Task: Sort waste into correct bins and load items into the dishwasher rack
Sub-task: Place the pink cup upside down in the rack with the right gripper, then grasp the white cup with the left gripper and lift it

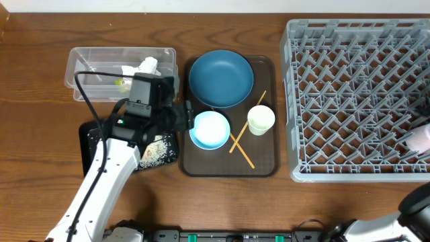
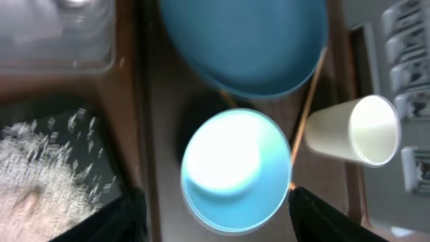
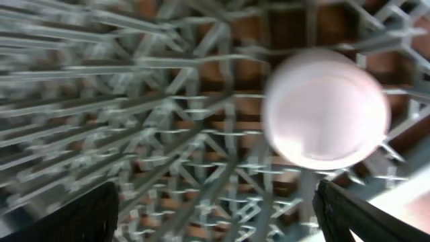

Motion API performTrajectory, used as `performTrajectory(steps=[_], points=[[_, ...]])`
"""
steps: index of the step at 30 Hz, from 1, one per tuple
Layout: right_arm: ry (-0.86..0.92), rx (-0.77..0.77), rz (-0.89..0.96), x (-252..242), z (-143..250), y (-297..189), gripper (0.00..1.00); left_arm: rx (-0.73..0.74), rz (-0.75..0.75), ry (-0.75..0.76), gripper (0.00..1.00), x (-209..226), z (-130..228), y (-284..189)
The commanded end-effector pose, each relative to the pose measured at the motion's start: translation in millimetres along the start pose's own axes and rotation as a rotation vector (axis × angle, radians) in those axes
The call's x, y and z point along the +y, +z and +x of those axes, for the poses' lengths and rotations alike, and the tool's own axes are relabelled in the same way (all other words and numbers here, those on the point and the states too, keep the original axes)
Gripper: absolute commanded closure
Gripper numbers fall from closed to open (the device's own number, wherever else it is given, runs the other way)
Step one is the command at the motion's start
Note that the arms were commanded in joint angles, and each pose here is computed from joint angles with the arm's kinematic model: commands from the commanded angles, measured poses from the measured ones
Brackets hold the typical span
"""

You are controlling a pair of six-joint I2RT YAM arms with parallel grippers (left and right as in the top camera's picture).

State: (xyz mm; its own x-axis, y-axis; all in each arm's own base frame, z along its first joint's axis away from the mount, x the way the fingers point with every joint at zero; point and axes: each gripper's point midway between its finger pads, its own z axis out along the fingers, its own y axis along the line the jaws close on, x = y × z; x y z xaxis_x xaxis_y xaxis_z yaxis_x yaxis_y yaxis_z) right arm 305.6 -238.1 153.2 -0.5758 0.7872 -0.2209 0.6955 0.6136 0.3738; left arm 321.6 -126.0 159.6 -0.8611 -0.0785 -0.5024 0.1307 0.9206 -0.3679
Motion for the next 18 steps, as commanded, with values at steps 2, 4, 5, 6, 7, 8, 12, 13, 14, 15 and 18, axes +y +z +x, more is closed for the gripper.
performTrajectory(steps=[2, 4, 5, 6, 7, 8, 12, 13, 14, 15, 18], points=[[-0.146, -0.121, -0.147, 58.9, 1.7, -54.7, 0.08, -0.056, 0.061, 0.081, 0.29, -29.9, -12.7, 4.2], [-0.234, -0.132, -0.166, 81.8, 13.4, -64.6, 0.07, -0.081, 0.1, 0.125, 0.29, -48.3, -17.8, 13.2], [-0.258, -0.131, -0.172, 87.9, 17.1, -65.9, 0.07, -0.087, 0.111, 0.137, 0.29, -53.4, -18.9, 16.5], [-0.286, -0.128, -0.181, 97.1, 22.3, -67.2, 0.07, -0.092, 0.124, 0.152, 0.29, -60.2, -19.7, 21.7], [-0.316, -0.123, -0.192, 107.4, 28.3, -67.7, 0.06, -0.095, 0.14, 0.169, 0.29, -67.7, -20.1, 28.3], [-0.342, -0.115, -0.201, 115.9, 33.8, -67.2, 0.06, -0.097, 0.152, 0.182, 0.29, -73.9, -20.0, 34.7], [-0.473, -0.057, -0.225, 147.9, 60.8, -58.1, 0.06, -0.079, 0.191, 0.23, 0.29, -95.2, -12.1, 66.4], [-0.498, -0.046, -0.221, 152.2, 65.9, -55.8, 0.05, -0.071, 0.197, 0.238, 0.29, -98.5, -9.1, 73.1], [-0.516, -0.039, -0.209, 155.4, 69.8, -53.5, 0.05, -0.059, 0.204, 0.249, 0.29, -103.2, -4.5, 81.8], [-0.53, -0.037, -0.197, 157.4, 72.1, -52.0, 0.05, -0.051, 0.21, 0.258, 0.29, -106.8, -0.7, 88.9], [-0.564, -0.032, -0.171, 162.9, 77.9, -48.3, 0.05, -0.021, 0.227, 0.286, 0.29, -117.7, 13.3, 111.6]])
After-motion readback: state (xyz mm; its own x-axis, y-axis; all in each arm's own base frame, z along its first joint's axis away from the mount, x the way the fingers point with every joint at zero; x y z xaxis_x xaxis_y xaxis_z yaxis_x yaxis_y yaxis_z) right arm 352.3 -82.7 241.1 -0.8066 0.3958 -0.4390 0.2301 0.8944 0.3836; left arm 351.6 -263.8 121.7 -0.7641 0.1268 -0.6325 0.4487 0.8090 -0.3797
